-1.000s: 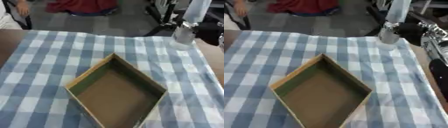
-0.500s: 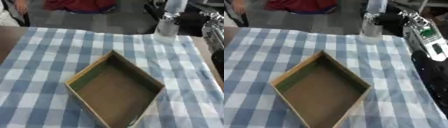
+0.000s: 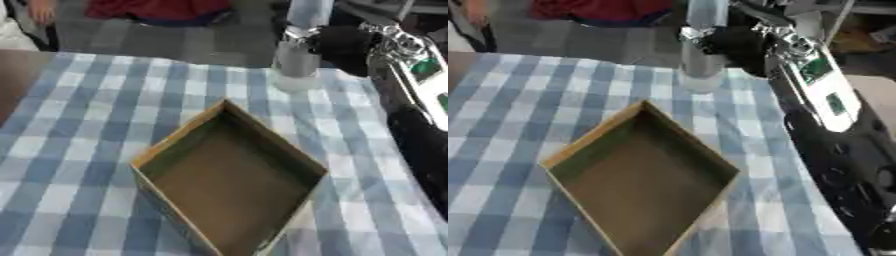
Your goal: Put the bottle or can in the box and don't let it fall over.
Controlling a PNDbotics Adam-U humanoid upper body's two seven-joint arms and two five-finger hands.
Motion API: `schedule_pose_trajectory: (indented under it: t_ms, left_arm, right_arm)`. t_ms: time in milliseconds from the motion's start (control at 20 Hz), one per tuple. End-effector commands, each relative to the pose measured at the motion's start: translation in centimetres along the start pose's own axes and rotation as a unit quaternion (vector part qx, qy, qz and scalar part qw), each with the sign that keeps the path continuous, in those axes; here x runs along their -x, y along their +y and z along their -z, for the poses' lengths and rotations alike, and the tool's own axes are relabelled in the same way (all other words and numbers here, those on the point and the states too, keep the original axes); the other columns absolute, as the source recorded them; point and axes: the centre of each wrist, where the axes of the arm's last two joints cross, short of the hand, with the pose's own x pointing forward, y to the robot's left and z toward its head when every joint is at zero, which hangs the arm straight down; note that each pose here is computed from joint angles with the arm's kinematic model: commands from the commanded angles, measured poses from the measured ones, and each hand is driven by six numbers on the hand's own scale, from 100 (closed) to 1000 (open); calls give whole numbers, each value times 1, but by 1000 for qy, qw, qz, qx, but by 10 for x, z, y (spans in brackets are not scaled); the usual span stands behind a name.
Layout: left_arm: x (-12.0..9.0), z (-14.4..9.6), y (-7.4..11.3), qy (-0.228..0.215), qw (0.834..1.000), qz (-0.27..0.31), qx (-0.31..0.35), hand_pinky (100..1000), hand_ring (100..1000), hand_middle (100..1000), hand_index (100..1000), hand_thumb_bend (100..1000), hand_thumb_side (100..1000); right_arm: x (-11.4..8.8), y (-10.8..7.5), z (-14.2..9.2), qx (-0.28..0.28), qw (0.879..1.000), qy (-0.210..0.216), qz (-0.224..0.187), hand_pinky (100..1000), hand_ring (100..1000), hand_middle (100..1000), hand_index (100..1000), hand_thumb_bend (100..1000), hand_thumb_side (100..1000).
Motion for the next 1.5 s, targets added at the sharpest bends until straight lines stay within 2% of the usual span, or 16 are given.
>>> schedule_pose_trajectory:
  t_ms: [50,300,600,950,1100,1150,1200,1300,1350,1400,1500]
  left_arm:
    - [-5,3,9,-10,1000,14,-20,1000,638,775,911,100,621]
    - [-4,3,13,-9,999,15,-41,1000,637,775,912,100,623]
    - [-3,3,17,-10,998,17,-57,1000,637,775,912,100,625]
    - [-3,3,18,-11,998,20,-58,1000,637,775,912,100,629]
    - [-3,3,17,-11,998,20,-55,1000,636,775,912,100,630]
    - [-3,3,17,-11,998,20,-54,1000,636,775,912,100,631]
    - [-3,3,17,-12,998,20,-53,1000,636,775,912,100,630]
    - [-2,3,17,-11,998,21,-52,1000,636,775,913,100,630]
    - [-2,3,17,-11,998,21,-51,1000,636,775,913,100,631]
    - [-2,2,17,-10,998,22,-51,1000,636,775,913,100,631]
    - [-1,2,17,-8,998,23,-50,1000,636,775,913,100,631]
  right_arm:
    - [-15,17,-5,-3,1000,-17,0,893,1000,1000,109,100,100]
    - [-12,40,-10,5,1000,-20,22,888,1000,1000,110,100,100]
    - [-9,60,-10,6,999,-29,40,889,1000,1000,118,100,100]
    - [11,72,-5,-10,999,-9,31,887,1000,1000,126,100,100]
    - [17,73,-3,-17,999,-14,30,882,1000,1000,175,100,100]
    - [18,73,-3,-19,999,-19,27,879,1000,1000,205,108,100]
    - [20,72,-3,-21,999,-24,23,875,1000,1000,289,174,100]
    - [23,69,-3,-21,999,-37,8,872,1000,1000,498,265,100]
    - [24,66,-4,-21,999,-44,-2,872,1000,1000,594,279,100]
    - [26,64,-5,-23,998,-52,-13,875,1000,1000,735,316,100]
    - [30,60,-7,-27,997,-66,-40,879,1000,1000,836,309,100]
